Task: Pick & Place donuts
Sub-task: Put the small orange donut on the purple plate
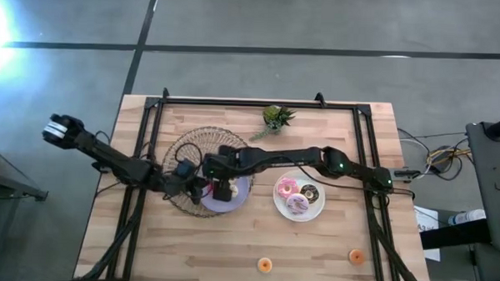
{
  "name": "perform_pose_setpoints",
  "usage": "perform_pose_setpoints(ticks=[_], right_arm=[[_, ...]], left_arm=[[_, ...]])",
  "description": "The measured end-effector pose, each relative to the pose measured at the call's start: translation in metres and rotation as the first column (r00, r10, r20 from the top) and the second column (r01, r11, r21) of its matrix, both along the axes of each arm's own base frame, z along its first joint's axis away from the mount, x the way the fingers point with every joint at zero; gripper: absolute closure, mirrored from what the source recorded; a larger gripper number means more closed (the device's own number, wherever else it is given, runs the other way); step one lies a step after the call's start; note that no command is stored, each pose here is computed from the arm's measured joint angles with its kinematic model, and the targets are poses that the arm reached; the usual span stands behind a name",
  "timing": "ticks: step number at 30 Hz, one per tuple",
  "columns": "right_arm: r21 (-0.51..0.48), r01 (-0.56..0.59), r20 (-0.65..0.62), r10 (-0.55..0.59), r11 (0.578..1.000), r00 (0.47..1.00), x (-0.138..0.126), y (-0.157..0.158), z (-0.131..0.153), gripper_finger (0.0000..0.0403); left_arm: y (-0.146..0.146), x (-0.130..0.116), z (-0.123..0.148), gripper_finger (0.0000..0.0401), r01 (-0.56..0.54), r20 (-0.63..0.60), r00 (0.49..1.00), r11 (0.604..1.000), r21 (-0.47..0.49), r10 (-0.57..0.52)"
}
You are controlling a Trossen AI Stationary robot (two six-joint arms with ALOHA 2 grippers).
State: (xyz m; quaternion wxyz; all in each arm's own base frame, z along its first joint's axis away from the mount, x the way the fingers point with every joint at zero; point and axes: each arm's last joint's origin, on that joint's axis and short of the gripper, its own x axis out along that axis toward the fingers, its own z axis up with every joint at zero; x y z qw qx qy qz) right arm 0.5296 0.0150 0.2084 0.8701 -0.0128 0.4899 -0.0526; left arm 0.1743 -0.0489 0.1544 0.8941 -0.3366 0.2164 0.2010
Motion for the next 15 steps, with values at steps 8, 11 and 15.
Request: perform_pose_setpoints(ticks=[8,11,15], right_arm=[[-0.024,-0.109,-0.153,0.104,0.994,0.983,-0.044,0.025,0.045,0.0188],[0.01,-0.071,-0.205,0.072,0.997,0.976,-0.065,0.039,0.042,0.0188],[0.05,0.007,-0.252,0.006,0.999,0.968,-0.109,0.064,0.047,0.0188]], left_arm=[[0.0,-0.009,0.026,0.0397,0.084,0.043,0.995,0.993,0.086,-0.088],[0.001,-0.013,0.028,0.0397,0.096,0.04,0.994,0.991,0.091,-0.1],[0.002,-0.015,0.029,0.0397,0.108,0.041,0.993,0.989,0.103,-0.112]])
